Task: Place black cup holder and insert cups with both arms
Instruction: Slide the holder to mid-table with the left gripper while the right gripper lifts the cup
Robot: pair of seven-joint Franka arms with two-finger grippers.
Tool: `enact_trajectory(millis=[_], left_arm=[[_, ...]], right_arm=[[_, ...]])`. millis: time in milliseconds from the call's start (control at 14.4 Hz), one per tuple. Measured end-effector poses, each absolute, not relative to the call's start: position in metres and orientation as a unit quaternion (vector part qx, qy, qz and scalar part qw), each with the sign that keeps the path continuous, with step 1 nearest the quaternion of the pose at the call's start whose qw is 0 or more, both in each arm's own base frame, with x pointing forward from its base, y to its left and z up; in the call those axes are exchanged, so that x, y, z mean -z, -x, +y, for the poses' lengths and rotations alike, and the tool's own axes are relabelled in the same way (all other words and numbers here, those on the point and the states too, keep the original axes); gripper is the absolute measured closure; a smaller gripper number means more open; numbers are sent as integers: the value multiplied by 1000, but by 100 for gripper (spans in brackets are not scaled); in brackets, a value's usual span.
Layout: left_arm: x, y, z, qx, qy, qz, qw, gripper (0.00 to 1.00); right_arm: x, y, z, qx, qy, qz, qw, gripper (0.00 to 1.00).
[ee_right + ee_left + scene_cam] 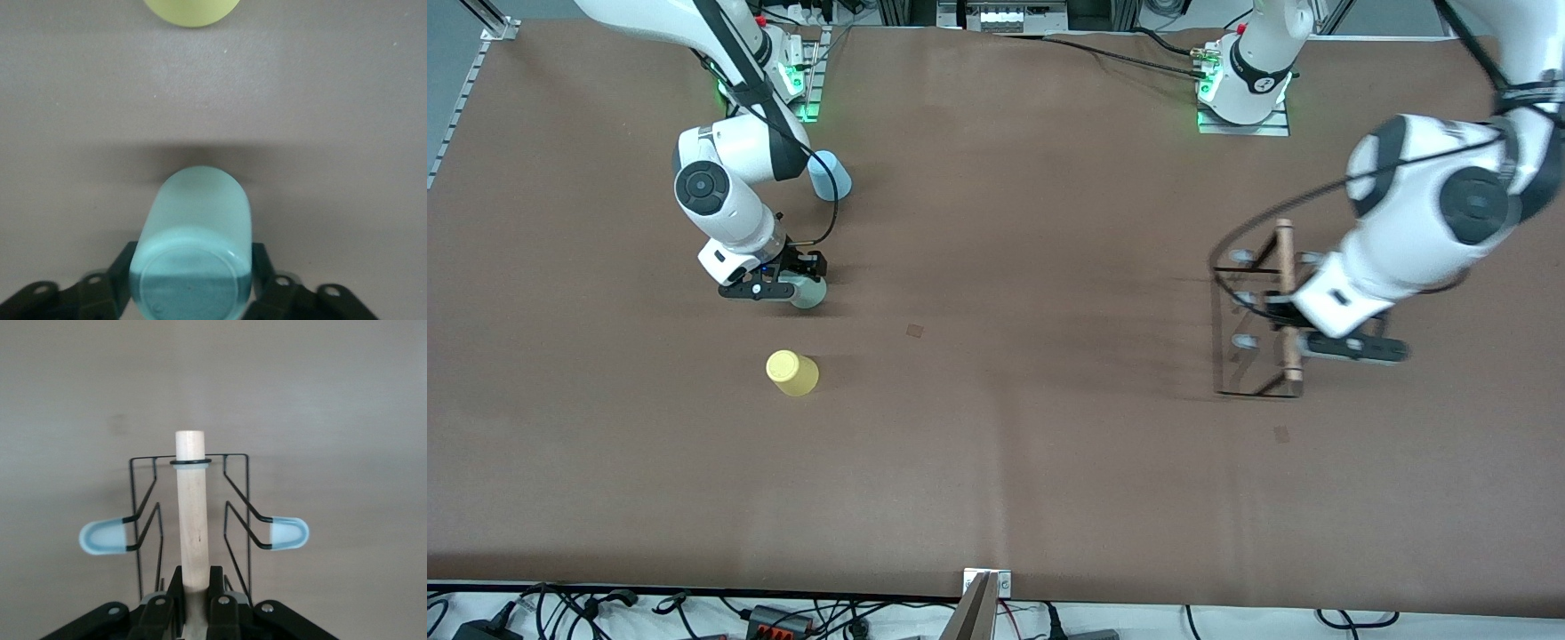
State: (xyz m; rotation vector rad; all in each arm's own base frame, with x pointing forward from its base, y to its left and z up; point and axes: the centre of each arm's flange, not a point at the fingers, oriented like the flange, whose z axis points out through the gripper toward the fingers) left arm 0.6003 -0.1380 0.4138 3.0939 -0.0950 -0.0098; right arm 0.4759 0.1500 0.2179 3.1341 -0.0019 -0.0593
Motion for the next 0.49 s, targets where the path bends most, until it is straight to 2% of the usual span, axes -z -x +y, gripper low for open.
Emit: enact_trajectory(millis=[209,487], left_arm=[[-404,-585,-228,13,-999,-7,36,84],[-377,-567,-328,27,-998,20,51,84]], right_arm=[[-240,-482,145,31,-999,-4,8,33],[-320,-486,140,21,-1000,3,8,33]])
